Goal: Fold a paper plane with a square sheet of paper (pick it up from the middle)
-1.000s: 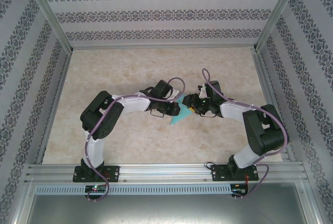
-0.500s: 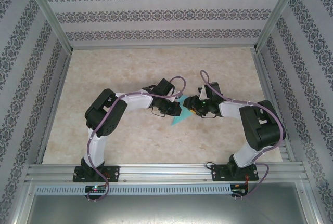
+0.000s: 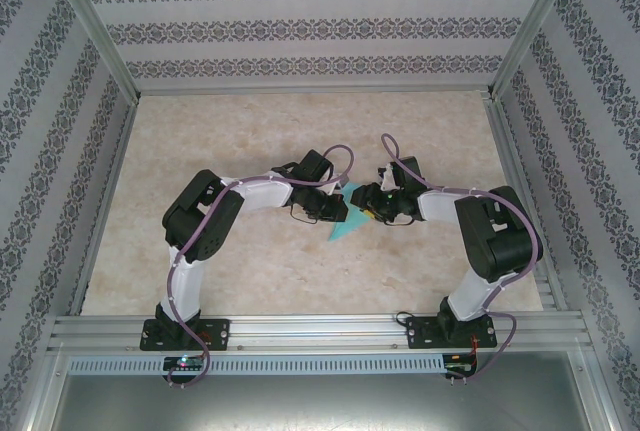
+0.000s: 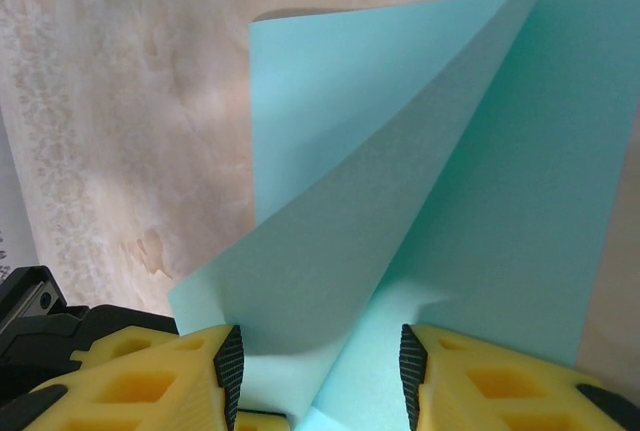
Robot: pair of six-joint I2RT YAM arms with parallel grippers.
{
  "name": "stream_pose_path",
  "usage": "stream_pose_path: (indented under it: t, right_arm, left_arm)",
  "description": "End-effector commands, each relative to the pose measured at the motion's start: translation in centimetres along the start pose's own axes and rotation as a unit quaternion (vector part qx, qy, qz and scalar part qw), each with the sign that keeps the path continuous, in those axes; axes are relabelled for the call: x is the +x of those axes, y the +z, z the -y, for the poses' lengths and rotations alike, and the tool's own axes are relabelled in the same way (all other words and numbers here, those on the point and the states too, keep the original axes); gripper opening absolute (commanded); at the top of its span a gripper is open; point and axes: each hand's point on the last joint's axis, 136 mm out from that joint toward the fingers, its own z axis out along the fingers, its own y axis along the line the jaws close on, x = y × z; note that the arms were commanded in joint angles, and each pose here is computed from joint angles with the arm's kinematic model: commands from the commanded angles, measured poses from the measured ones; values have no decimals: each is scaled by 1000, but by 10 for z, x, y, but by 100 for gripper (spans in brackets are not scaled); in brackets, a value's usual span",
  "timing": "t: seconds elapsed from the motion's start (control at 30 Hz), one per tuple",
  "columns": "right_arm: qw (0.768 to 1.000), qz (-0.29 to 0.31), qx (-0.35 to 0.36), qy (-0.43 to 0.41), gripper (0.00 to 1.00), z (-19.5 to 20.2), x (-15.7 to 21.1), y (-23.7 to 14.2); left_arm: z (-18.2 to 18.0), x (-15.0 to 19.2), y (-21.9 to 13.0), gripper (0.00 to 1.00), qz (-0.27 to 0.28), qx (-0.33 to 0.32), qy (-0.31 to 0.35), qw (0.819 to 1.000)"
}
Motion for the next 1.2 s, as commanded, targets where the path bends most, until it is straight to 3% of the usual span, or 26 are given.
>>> stream_pose_path:
  t: [0.0,0.27,0.57,0.87,1.17]
  right_arm:
    - [999,-9,34,8,47,15,2,3]
    - [998,-18,60,23,47,24,8,7]
    - [992,-21,120,25,47,41,13,5]
    - [988,-23,154,19,48,48,16,6]
    - [988,-27,148,21,47,48,18,9]
  left_arm:
    - [-3,1,2,16,-2,20,-17,1000]
    - [-3,0,3,24,2,26,-15,1000]
    - [-6,-4,-33,41,47,16,-24,998]
    - [-4,-5,-46,42,76,31,-59,995]
    - [0,-6,-24,41,50,57,-62,995]
